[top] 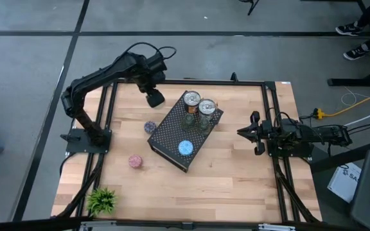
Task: Pick & Place candle stick holders
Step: Put the glass candle holder on the shelf
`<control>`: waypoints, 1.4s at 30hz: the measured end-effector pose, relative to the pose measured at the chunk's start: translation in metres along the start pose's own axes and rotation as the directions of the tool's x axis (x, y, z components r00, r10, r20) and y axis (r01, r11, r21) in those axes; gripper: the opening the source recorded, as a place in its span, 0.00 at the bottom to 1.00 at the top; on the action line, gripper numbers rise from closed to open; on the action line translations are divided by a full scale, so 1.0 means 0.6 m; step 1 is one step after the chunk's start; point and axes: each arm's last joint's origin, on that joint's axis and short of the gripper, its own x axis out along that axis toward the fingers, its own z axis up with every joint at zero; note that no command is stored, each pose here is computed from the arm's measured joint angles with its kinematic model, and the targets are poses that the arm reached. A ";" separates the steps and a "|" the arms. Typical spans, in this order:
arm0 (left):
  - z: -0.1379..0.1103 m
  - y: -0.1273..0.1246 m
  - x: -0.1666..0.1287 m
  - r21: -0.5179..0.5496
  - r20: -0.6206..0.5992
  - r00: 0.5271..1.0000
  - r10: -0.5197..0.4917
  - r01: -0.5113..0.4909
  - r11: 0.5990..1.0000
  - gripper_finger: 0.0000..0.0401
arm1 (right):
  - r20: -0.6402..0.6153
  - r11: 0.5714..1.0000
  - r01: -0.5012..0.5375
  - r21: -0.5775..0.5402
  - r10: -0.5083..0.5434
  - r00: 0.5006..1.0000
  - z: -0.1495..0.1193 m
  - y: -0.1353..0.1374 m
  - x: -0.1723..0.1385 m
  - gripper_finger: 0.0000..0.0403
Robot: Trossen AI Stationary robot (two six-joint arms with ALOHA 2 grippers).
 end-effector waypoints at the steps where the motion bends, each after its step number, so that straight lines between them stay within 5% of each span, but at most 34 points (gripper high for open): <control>1: 0.001 -0.004 -0.004 0.009 0.009 1.000 -0.003 0.003 1.000 0.45 | 0.000 1.000 0.000 0.000 0.000 1.000 0.000 0.000 0.000 0.12; 20: 0.000 -0.091 -0.068 0.156 0.151 0.985 -0.083 0.059 0.986 0.45 | 0.000 1.000 0.000 0.000 0.000 1.000 0.000 0.000 0.000 0.12; 42: 0.029 -0.145 0.005 0.276 0.025 0.998 -0.063 0.054 0.960 0.45 | 0.000 1.000 0.000 0.000 0.000 1.000 0.000 0.000 0.000 0.12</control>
